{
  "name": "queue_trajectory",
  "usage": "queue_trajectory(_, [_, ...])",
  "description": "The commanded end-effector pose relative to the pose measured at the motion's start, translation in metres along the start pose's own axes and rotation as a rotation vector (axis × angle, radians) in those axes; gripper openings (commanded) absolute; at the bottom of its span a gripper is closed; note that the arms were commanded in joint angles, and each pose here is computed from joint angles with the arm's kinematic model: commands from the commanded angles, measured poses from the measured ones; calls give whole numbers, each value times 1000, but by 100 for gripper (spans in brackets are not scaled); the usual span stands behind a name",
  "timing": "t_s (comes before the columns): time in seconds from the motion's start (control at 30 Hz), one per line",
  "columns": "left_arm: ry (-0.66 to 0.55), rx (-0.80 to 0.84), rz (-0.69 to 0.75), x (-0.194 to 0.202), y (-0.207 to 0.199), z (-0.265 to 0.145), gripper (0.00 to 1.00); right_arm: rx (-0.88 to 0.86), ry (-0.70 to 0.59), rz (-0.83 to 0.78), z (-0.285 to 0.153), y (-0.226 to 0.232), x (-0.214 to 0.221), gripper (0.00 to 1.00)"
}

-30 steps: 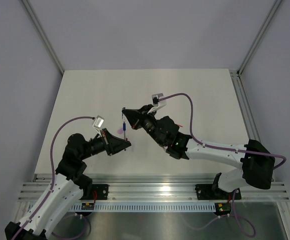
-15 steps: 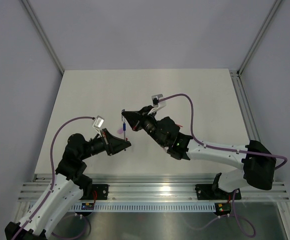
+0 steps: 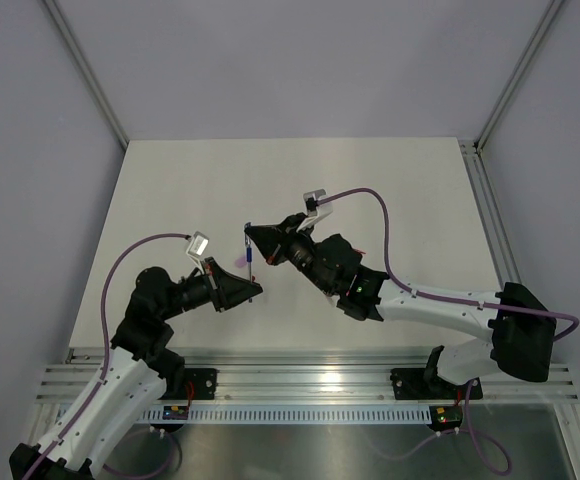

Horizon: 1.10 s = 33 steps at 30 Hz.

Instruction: Insert the pens into the pen caps

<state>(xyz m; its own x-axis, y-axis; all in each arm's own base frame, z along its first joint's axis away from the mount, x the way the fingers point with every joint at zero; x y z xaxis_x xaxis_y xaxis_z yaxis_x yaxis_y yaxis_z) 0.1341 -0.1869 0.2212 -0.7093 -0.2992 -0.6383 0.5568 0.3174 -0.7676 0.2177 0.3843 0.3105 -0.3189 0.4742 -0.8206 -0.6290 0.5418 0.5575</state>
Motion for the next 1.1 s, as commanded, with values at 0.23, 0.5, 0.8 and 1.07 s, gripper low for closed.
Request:
queue_trajectory(0.23, [-40, 33, 62, -9, -10, -1, 0, -46, 54, 19, -7, 11, 6, 0])
queue_trajectory(0.5, [-52, 26, 73, -13, -13, -2, 0, -75, 138, 40, -20, 13, 22, 0])
queue_trajectory(0.8, [-81, 10, 114, -24, -22, -6, 0, -78, 208, 55, -37, 9, 38, 0])
queue_trajectory(1.07, [-114, 34, 156, -45, -41, -4, 0, -118, 305, 54, -53, 13, 62, 0])
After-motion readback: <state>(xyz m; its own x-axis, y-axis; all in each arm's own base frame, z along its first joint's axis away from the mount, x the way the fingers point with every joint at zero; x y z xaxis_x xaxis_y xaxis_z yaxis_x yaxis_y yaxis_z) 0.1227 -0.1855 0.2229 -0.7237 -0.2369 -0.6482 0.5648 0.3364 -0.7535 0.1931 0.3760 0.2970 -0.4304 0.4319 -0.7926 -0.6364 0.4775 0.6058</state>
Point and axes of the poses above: each gripper's point midway between its finger pads, its own z axis out along the fingers, its own y axis along the line the jaws close on, x = y × z, the point moved 3 cm from there along -z, back along the fingers, and after that the axes turned 3 degrees about -z, right-handed, at the moved point
